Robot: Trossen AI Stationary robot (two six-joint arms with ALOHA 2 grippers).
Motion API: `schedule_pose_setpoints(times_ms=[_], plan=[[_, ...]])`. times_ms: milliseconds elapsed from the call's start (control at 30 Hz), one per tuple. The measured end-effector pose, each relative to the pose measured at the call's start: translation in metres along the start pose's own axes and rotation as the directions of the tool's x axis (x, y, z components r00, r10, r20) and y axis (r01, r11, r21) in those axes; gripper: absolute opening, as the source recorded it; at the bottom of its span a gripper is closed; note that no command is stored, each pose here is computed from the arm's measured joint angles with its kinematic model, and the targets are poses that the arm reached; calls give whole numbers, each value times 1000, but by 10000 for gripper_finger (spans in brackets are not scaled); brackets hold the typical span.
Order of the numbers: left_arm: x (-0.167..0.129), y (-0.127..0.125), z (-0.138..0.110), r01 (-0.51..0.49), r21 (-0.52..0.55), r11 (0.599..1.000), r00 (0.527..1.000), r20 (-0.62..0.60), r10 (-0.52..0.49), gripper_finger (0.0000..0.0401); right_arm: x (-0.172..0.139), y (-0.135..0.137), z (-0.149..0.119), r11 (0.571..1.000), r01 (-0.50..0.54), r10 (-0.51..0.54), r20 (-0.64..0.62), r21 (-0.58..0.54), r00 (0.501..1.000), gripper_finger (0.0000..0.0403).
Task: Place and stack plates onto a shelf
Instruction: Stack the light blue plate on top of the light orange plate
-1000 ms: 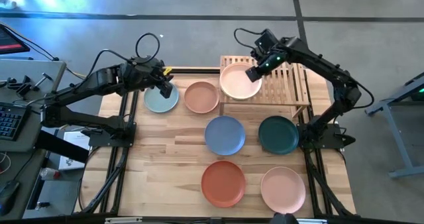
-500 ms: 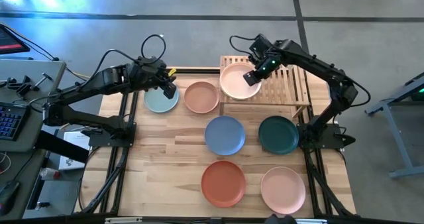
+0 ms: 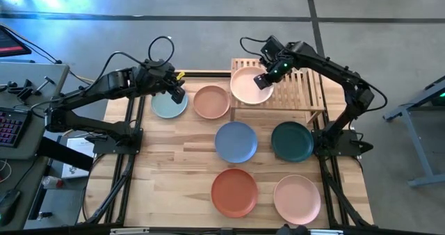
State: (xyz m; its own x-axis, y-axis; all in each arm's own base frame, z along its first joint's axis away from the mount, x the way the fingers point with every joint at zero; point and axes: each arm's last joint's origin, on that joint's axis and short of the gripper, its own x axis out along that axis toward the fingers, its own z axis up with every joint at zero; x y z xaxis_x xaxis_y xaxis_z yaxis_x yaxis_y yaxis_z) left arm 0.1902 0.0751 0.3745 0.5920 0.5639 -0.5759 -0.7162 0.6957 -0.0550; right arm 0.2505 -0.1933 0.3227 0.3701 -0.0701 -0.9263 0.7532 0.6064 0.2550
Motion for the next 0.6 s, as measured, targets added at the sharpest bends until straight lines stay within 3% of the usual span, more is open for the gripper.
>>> schedule_pose_setpoints(times_ms=[200,333,600], plan=[[0,1,-2,-7,8,1000,1000,-21,7,86,-12,4,-4,999,-32,33,41,-14,999,101],[2,5,-11,-45,37,998,992,-118,49,86,-28,12,-10,991,-121,125,85,-52,988,101],[20,10,-22,-141,25,990,948,-286,142,86,-58,28,-23,973,-180,208,206,-147,956,101]])
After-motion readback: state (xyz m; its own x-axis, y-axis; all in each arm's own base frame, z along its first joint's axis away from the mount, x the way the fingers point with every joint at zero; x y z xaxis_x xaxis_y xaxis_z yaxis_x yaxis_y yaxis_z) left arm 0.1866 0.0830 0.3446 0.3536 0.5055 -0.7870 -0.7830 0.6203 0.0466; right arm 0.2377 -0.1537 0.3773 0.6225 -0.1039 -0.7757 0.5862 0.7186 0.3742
